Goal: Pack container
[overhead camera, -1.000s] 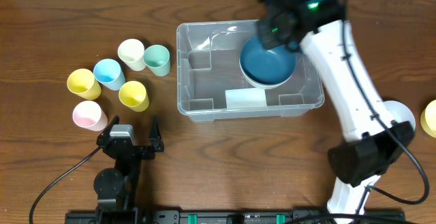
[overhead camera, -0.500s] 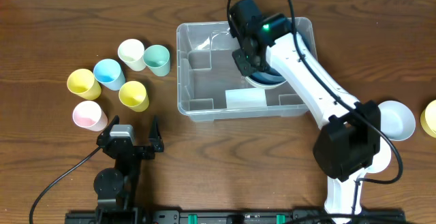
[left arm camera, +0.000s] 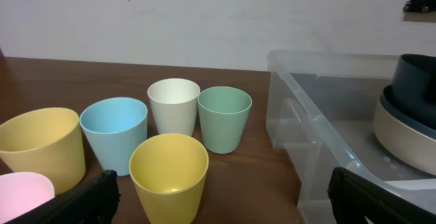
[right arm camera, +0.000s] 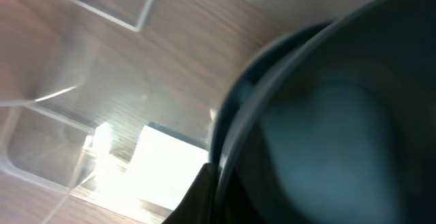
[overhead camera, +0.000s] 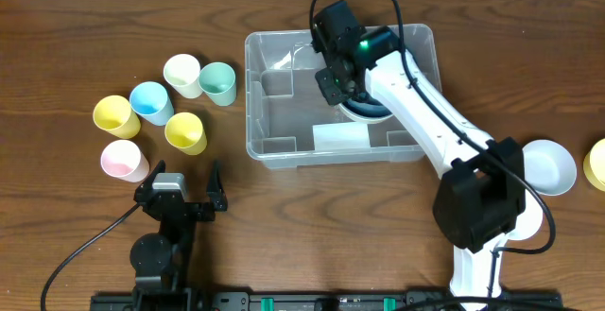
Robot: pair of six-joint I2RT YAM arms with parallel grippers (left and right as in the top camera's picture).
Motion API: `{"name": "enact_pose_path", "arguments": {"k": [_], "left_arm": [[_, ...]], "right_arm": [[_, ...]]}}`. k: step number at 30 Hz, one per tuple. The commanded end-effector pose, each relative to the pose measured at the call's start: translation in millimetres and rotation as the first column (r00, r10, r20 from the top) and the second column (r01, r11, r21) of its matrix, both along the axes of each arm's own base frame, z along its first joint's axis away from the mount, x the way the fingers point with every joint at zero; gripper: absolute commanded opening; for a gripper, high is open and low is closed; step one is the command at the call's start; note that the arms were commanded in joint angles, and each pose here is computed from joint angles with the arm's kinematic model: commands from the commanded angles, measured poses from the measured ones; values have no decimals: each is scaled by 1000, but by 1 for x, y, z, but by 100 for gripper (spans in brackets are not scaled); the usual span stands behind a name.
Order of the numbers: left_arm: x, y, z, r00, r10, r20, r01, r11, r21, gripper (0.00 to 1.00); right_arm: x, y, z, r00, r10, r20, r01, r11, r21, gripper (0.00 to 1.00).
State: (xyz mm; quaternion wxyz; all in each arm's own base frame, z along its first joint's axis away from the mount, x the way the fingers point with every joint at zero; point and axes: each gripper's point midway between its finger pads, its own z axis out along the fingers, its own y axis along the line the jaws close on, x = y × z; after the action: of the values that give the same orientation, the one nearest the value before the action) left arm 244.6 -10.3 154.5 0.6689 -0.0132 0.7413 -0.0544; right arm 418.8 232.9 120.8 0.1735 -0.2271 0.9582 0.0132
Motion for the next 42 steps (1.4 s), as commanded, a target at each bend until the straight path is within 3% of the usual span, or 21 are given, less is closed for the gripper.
{"name": "enact_pose_path", "arguments": {"k": [1, 16, 17, 18, 20, 22, 26, 35, 42], "left_arm": [[-1, -1, -15, 999, -9, -45, 9, 1000, 4, 98], [-1, -1, -15, 999, -9, -45, 9, 1000, 4, 98], [-1, -1, -15, 999, -9, -45, 9, 1000, 4, 98], [-1, -1, -15, 999, -9, -45, 9, 1000, 4, 98], [-1, -1, -15, 999, -9, -44, 9, 1000, 4, 98], [-1, -1, -15, 999, -9, -45, 9, 1000, 4, 98], [-1, -1, -15, 999, -10, -45, 10, 1000, 4, 98], [-1, -1, -15, 999, -9, -45, 9, 1000, 4, 98], [-1, -1, -15, 999, -9, -45, 9, 1000, 4, 98]], "right_arm": [[-5, 11, -6, 1000, 21, -8, -21, 1000, 0, 3], [-3, 2, -28, 999, -9, -41, 7, 999, -54, 3], [-3, 1, -28, 999, -11, -43, 9, 998, -55, 7], [-2, 1, -28, 999, -13, -42, 10, 998, -55, 24], [-1, -1, -28, 999, -15, -36, 13, 998, -61, 44], [0, -2, -28, 999, -12, -32, 10, 998, -69, 49], [0, 0, -25, 1000, 8, -26, -10, 998, -69, 48], [-3, 8, -15, 999, 36, 2, -36, 997, -69, 25], [3, 5, 0, 999, 26, 47, -22, 997, -80, 21]]}}
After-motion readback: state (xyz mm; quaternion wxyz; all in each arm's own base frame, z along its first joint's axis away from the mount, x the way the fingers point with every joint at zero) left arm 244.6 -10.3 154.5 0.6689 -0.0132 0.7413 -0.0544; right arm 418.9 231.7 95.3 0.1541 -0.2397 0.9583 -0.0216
